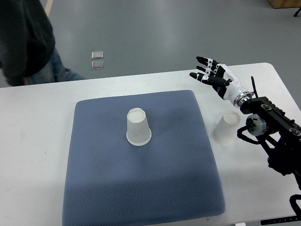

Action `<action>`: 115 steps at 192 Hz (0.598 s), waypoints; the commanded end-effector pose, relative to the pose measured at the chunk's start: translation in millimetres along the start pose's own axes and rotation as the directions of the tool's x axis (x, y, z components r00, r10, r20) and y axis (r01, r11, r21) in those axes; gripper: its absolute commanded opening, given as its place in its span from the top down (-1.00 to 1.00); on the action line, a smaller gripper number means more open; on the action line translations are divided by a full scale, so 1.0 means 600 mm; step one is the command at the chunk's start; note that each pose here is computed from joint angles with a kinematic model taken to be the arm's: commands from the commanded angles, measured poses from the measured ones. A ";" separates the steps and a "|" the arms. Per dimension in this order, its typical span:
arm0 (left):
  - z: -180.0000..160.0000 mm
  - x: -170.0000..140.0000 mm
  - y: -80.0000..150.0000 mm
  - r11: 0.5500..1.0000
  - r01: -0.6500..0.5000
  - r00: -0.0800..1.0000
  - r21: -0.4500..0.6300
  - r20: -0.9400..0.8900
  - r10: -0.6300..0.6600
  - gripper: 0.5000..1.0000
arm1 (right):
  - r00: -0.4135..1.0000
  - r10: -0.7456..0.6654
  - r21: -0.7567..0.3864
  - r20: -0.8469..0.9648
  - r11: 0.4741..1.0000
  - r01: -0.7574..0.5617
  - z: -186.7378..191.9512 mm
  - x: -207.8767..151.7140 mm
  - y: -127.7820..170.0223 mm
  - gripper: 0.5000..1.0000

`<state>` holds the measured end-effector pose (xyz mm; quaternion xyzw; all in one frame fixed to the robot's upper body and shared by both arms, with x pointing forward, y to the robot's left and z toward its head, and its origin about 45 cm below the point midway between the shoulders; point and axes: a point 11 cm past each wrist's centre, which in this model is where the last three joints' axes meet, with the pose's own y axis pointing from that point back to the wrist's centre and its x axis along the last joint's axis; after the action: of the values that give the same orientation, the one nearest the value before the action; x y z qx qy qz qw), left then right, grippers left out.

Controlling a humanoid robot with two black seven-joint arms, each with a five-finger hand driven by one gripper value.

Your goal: Stack paper cups

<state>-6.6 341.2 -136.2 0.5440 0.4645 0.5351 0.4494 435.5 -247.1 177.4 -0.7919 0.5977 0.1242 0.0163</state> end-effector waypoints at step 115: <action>0.000 -0.001 0.000 1.000 0.002 1.000 0.000 0.000 -0.002 -1.00 | 1.000 -0.007 0.002 0.000 1.000 0.007 -0.001 -0.002 -0.001 -0.70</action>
<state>-6.8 342.4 -136.0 0.5447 0.4639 0.5358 0.4483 435.0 -246.0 176.9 -0.7934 0.5956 0.1245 0.0168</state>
